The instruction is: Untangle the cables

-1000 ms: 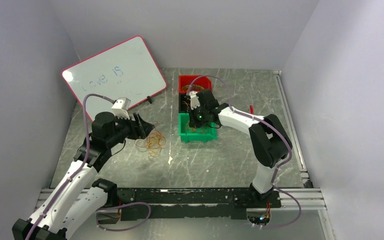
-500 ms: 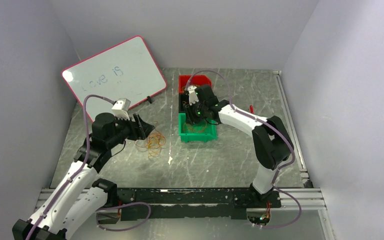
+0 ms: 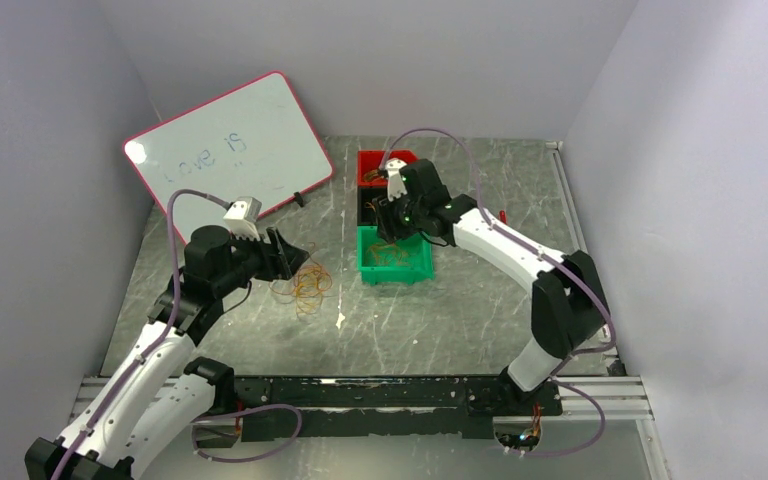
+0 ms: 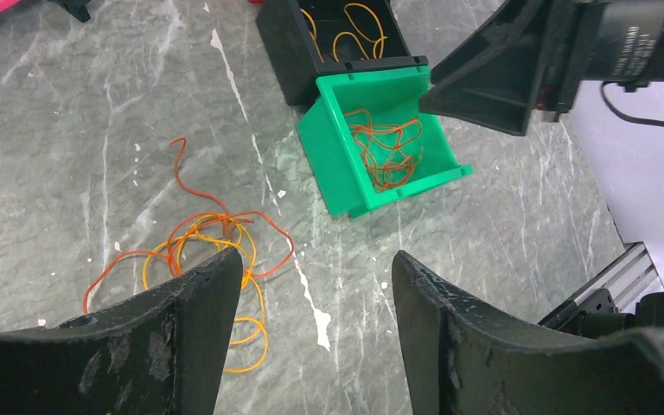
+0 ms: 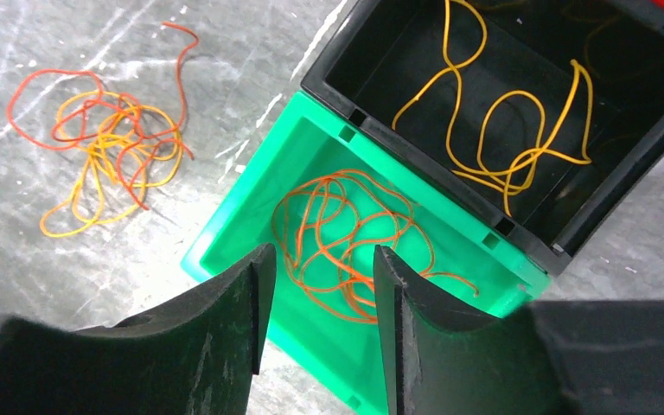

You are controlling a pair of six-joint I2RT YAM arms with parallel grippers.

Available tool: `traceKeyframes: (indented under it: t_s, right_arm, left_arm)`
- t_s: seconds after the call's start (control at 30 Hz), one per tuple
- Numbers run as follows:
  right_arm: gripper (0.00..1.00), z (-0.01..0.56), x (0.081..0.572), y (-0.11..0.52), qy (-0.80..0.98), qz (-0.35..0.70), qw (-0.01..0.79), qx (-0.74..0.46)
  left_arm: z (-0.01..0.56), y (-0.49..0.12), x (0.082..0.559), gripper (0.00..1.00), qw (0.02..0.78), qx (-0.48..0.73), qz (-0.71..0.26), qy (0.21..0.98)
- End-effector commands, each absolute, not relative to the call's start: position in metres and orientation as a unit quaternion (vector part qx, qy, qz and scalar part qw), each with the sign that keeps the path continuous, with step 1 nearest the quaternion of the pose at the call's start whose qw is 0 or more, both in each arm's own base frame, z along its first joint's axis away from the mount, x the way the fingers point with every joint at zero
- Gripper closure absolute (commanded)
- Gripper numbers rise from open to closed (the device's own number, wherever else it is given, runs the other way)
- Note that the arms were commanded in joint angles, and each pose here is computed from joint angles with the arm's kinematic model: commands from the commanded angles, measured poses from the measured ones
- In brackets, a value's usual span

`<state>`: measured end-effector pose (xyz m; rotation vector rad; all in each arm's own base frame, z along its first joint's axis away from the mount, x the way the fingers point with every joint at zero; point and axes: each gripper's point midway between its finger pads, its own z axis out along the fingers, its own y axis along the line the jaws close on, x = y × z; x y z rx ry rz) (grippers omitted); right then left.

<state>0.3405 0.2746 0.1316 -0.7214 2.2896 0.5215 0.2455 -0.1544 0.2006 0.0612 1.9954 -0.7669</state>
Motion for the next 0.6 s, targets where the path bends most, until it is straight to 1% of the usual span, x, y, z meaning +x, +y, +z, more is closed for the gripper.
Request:
traceKeyframes:
  t_s: [0.0,0.17,0.3,0.57]
  right_arm:
    - [0.51,0.159,0.331,0.273,0.863,0.218,0.363,-0.277]
    - [0.51,0.193,0.323,0.282,0.835,0.26,0.402,-0.272]
    - [0.51,0.208,0.307,0.311,0.818,0.304,0.409,-0.269]
    - [0.54,0.176,0.279,0.379,0.832,0.294,0.366,-0.295]
  left_arm:
    - [0.202,-0.153,0.249,0.31,0.488,0.024,-0.311,0.815]
    - [0.198,-0.148,0.249,0.32,0.488,0.006,-0.302,0.819]
    - [0.202,-0.135,0.249,0.33,0.503,-0.029,-0.283,0.816]
    - [0.224,-0.117,0.24,0.34,0.53,-0.037,-0.254,0.808]
